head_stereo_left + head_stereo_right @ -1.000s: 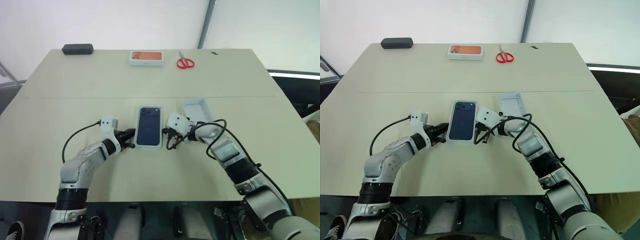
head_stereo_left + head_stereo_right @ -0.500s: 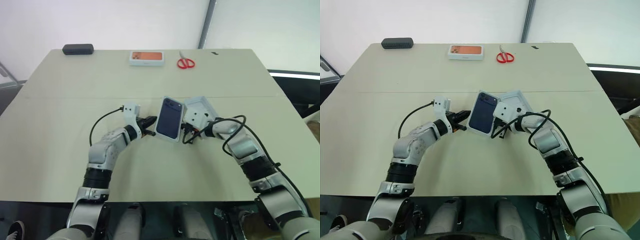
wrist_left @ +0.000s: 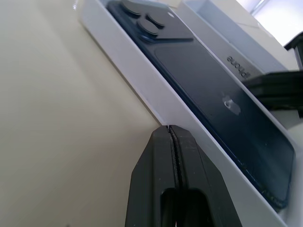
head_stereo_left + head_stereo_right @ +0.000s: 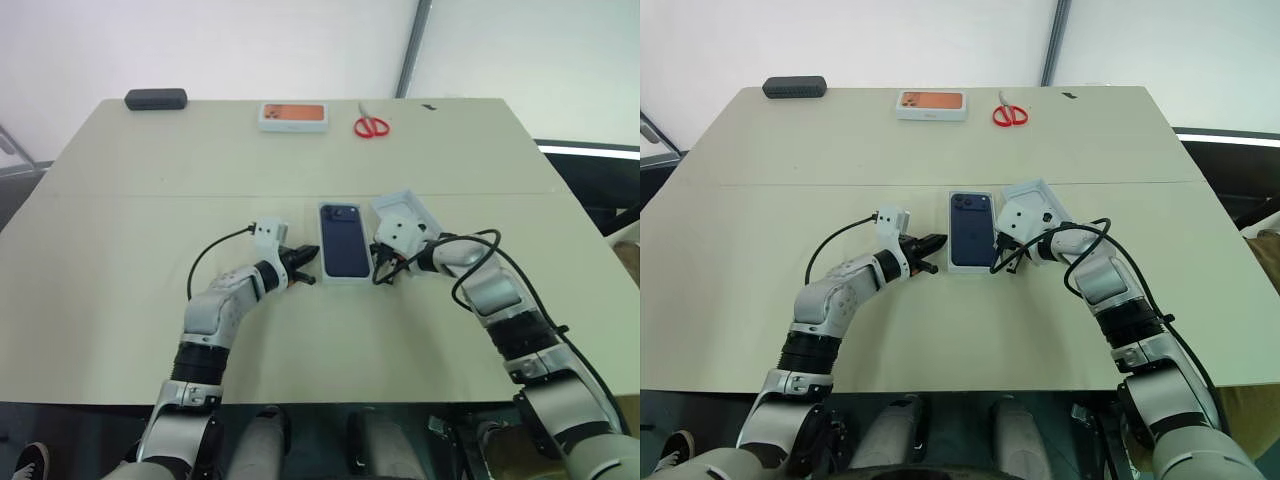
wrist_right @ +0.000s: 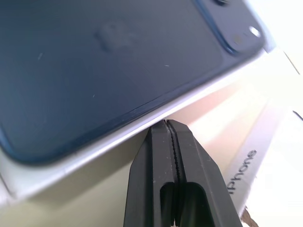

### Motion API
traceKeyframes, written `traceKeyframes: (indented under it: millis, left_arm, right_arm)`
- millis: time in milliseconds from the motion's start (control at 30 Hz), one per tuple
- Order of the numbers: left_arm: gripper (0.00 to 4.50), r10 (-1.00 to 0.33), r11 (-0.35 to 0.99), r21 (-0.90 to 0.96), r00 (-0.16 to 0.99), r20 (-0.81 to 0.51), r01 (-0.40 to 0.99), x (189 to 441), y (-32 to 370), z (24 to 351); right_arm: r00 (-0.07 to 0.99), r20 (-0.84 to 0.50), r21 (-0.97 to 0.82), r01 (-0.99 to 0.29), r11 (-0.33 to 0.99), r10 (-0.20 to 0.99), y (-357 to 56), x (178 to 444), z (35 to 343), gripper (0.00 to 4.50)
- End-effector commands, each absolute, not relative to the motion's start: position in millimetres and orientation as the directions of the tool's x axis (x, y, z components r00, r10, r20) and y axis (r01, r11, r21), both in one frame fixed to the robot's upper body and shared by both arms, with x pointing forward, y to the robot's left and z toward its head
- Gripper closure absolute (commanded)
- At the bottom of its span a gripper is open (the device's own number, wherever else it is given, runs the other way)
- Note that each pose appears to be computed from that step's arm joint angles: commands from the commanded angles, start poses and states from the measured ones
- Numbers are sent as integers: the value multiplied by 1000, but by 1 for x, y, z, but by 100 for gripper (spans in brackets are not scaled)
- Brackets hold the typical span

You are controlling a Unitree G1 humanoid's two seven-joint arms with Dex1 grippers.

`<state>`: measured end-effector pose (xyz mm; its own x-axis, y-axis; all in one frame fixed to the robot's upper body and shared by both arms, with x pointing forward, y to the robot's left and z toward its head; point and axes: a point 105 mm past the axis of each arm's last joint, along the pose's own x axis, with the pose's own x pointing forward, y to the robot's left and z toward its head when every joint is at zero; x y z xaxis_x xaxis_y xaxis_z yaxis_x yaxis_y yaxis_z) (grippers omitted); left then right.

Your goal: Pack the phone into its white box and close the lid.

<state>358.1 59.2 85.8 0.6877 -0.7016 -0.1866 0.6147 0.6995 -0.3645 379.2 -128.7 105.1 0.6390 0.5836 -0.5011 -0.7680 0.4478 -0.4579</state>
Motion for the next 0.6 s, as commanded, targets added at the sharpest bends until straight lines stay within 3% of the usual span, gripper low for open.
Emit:
traceKeyframes:
  millis: [33, 200, 600]
  left_arm:
    - [445, -756, 642, -349, 639, -139, 683, 352, 44, 97]
    - [445, -711, 684, -357, 690, -134, 636, 363, 58, 96]
    - [445, -712, 685, -357, 686, -145, 635, 360, 56, 90]
  right_arm:
    - [611, -475, -470, -785, 404, 634, -112, 377, 116, 450]
    - [584, -480, -457, -803, 382, 655, -106, 372, 117, 450]
    - [552, -504, -415, -829, 375, 664, -103, 363, 113, 450]
